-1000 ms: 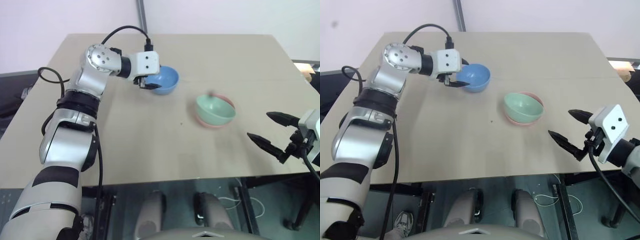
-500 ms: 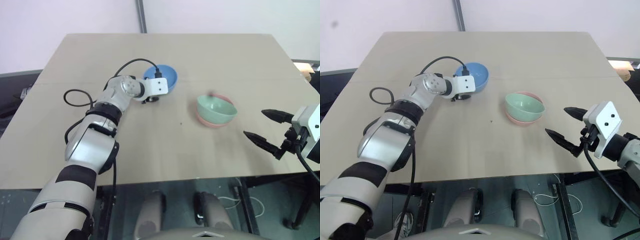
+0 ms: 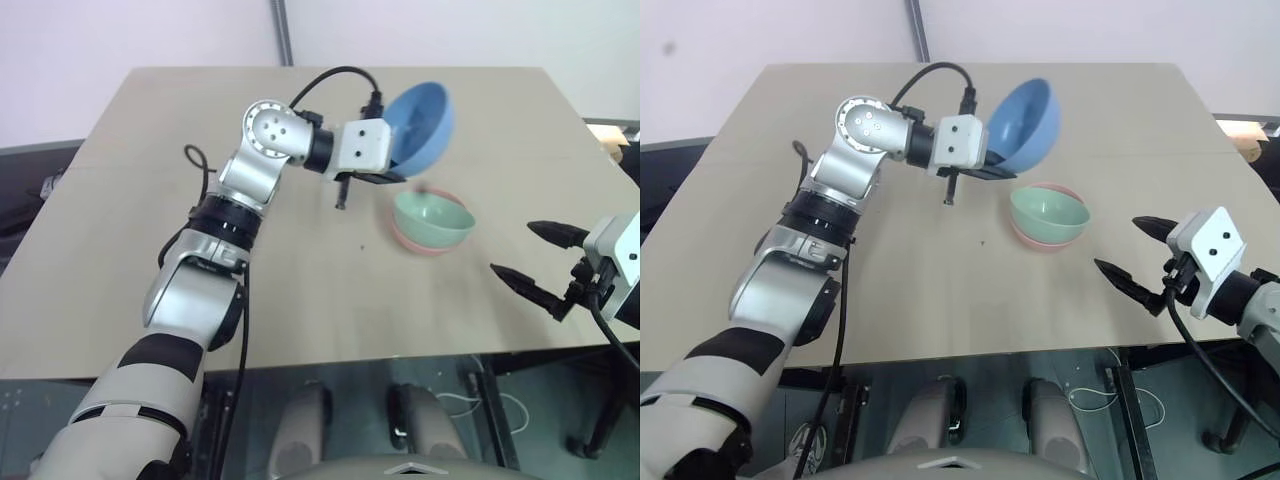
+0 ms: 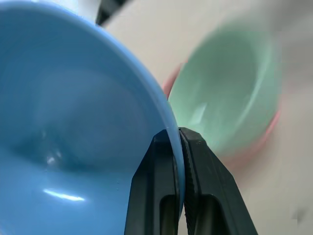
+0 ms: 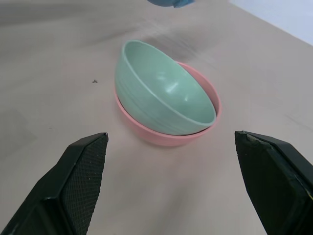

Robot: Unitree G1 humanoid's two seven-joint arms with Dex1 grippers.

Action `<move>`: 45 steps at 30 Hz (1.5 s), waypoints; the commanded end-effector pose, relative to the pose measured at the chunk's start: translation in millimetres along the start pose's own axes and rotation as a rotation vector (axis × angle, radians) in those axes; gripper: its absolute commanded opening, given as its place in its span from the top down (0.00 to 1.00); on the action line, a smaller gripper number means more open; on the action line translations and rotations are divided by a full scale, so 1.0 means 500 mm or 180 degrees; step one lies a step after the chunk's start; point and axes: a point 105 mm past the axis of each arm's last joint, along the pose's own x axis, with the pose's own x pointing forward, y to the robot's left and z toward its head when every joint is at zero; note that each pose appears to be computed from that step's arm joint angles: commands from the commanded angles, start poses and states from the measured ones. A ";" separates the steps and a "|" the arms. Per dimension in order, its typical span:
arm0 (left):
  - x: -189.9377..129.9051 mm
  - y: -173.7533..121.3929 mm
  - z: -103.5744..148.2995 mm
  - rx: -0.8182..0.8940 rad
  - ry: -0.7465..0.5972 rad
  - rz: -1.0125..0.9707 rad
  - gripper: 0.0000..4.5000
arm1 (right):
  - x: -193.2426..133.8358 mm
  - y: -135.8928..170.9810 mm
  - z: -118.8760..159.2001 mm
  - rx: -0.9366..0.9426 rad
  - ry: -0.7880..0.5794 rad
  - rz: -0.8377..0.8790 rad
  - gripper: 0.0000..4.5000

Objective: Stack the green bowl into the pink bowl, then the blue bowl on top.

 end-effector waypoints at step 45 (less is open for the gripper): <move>-0.340 -0.340 -0.094 -0.2674 0.0317 0.2375 0.03 | -0.036 -0.059 -0.007 0.0023 0.0136 0.0376 0.00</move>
